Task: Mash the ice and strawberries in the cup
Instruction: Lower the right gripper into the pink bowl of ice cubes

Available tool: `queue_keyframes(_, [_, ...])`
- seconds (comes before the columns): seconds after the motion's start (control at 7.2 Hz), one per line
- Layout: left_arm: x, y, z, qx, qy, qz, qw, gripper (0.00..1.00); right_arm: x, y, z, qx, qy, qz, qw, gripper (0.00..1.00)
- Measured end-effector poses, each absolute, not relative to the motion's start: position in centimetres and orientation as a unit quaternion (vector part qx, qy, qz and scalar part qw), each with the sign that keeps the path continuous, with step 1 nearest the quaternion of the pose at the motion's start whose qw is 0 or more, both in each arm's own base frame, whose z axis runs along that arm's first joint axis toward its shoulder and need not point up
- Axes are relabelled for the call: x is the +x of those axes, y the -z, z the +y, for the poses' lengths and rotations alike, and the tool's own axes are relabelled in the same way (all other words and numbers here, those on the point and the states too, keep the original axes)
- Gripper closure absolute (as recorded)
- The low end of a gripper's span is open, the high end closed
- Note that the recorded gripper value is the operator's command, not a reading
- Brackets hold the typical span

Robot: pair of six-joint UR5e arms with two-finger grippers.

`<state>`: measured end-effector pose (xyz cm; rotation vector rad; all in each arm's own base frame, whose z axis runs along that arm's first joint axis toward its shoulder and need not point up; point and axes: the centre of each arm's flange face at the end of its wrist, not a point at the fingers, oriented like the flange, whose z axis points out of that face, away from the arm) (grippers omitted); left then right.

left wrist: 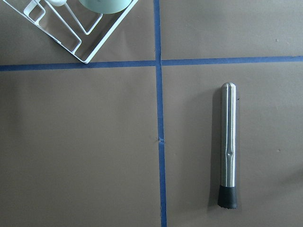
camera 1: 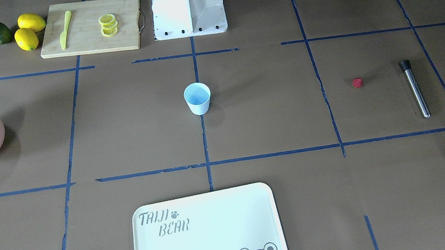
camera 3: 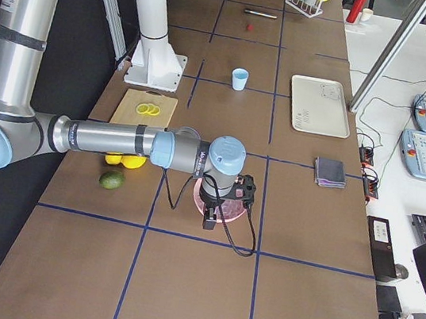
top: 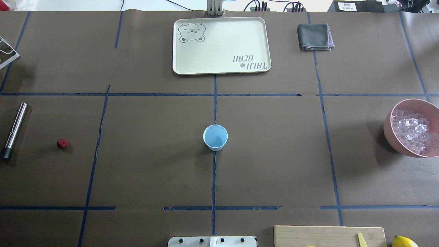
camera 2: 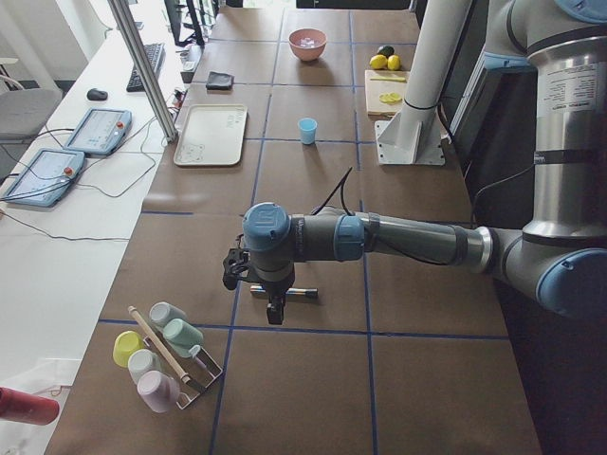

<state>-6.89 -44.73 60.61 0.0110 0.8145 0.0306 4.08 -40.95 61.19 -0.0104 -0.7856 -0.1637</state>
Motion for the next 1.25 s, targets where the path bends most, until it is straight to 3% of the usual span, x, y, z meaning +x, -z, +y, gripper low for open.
queue_keyframes(1.25, [-7.0, -58.9, -42.1, 0.023, -0.02, 0.394, 0.919, 0.0, 4.0, -61.1, -40.6, -0.001, 0.078, -0.385, 0.92, 0.0])
